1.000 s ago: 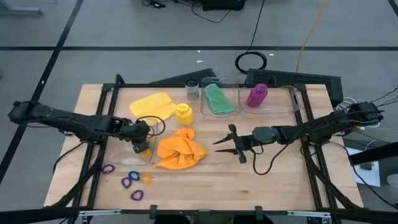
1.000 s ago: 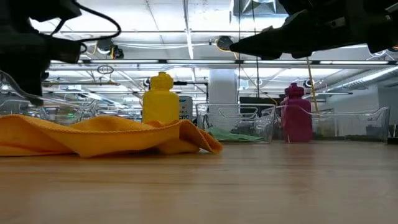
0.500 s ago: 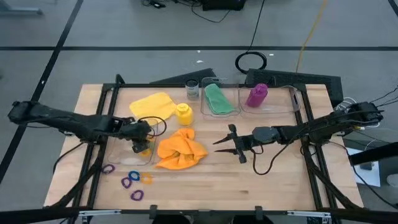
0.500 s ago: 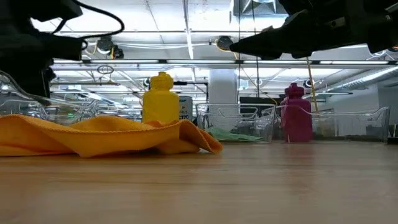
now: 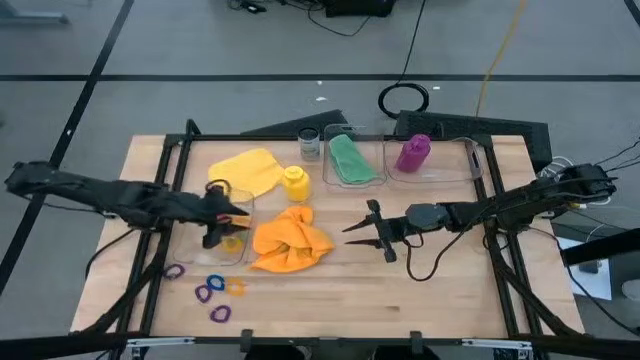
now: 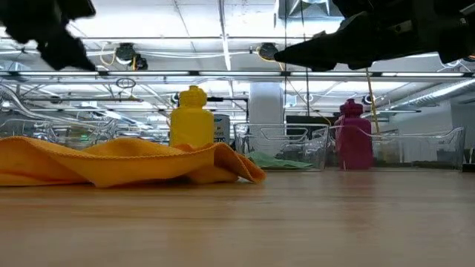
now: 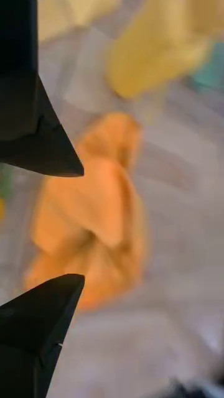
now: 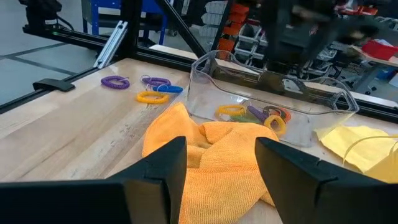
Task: Pick & Place Sports Items
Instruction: Put the yellow towel into the top left transparent bin
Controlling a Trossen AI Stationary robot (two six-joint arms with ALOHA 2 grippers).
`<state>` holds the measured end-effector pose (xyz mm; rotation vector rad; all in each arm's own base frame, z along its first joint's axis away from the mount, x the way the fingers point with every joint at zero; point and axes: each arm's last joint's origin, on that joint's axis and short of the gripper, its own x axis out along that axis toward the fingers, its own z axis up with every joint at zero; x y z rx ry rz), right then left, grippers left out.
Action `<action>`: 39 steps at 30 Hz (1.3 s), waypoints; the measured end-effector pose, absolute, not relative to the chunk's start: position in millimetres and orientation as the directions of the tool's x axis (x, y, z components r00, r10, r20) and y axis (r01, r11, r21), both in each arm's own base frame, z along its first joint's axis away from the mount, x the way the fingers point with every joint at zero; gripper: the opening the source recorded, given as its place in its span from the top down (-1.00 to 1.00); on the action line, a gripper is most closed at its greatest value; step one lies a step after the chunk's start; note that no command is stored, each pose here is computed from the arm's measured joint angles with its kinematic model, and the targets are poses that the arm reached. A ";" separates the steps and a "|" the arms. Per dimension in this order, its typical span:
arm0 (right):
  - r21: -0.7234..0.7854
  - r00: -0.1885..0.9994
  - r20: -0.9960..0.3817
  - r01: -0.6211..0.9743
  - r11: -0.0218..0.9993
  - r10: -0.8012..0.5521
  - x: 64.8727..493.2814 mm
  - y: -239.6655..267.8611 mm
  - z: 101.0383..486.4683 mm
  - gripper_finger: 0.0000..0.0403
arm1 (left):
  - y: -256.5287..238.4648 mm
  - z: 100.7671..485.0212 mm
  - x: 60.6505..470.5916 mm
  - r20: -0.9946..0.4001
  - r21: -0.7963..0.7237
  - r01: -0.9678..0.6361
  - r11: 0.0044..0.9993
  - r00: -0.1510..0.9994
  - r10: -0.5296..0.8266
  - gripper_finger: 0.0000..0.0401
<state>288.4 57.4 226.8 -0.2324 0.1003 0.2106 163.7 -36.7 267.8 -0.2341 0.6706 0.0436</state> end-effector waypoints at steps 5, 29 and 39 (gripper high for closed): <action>-0.217 0.972 -0.123 -0.224 0.950 0.201 288.6 56.1 226.7 0.33 | -47.6 293.9 166.0 -0.377 -0.107 0.032 0.994 0.924 -0.071 -0.13; -0.127 0.981 -0.034 -0.194 0.973 0.191 290.6 49.1 235.4 0.33 | -36.6 277.2 217.5 -0.332 0.198 -0.139 0.970 0.922 0.200 -0.13; -0.115 0.981 -0.032 -0.194 0.974 0.192 290.5 49.2 235.6 0.33 | 25.4 272.9 206.0 -0.425 0.204 -0.370 0.907 0.801 0.422 -0.13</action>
